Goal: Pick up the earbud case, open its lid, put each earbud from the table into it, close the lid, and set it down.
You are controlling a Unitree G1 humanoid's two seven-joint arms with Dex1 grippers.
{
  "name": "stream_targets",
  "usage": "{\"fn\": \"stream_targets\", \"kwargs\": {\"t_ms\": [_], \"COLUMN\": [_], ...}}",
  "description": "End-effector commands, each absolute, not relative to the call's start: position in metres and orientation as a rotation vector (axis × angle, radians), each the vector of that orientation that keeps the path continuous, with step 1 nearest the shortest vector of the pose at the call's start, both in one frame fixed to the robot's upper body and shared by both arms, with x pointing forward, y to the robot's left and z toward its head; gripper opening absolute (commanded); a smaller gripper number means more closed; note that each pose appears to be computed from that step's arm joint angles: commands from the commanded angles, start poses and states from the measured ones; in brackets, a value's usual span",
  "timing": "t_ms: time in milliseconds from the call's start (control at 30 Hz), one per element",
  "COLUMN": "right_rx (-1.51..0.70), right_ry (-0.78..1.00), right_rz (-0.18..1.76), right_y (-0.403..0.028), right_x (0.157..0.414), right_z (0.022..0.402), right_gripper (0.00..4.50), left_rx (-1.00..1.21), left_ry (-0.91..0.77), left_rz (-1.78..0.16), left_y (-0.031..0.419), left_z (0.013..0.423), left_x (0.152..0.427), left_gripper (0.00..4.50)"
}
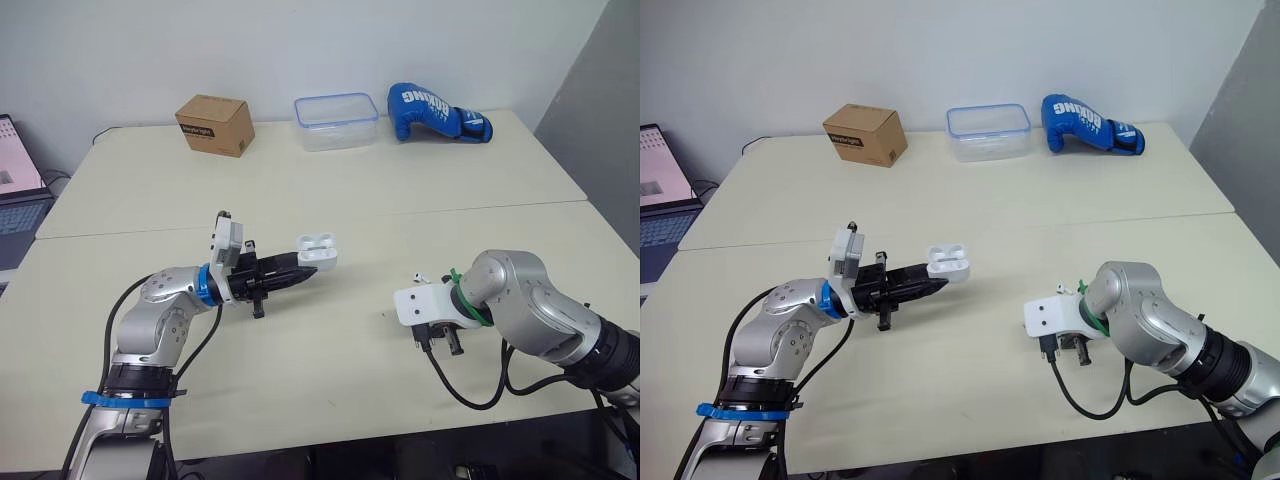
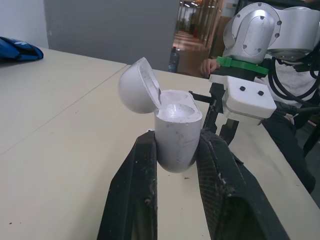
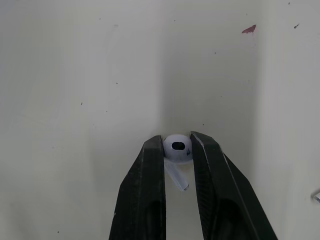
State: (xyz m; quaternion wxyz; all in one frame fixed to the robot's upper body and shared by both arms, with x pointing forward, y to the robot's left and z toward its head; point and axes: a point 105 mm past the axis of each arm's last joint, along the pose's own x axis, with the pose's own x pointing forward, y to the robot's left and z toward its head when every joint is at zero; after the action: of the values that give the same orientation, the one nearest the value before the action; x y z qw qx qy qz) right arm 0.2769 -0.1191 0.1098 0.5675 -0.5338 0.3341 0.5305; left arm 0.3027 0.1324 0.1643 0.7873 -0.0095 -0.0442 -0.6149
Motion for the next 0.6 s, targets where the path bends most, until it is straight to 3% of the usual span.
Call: {"fn": "stream_targets", "kwargs": {"t_ms": [33, 200, 367, 600], "right_rx": [-1.27, -1.145, -0.834, -0.335], "right_ry": [0.75, 0.67, 0.556, 0.387], "right_rz": [1.226, 1.2, 1.147, 1.163], "right_y": [-0.118, -0.111, -0.104, -0.086], "right_x": [0.279, 0.282, 0.286, 0.27], "right_z": [0.12, 0.138, 0.155, 0.177], "right_gripper": [0.38, 0.38, 0.38, 0.38], "left_rx": [0.012, 0.006, -0.013, -0.036], "left_ry": [-0.151, -0.16, -0.176, -0.182], "left_rz": [-1.335, -1.317, -1.296, -1.302], "left_y": [0.128, 0.129, 0.131, 0.131], "left_z": [0.174, 0.173, 0.174, 0.173], "left_x": [0.3, 0.302, 0.305, 0.308], "left_gripper": [0.72, 0.72, 0.72, 0.72]}}
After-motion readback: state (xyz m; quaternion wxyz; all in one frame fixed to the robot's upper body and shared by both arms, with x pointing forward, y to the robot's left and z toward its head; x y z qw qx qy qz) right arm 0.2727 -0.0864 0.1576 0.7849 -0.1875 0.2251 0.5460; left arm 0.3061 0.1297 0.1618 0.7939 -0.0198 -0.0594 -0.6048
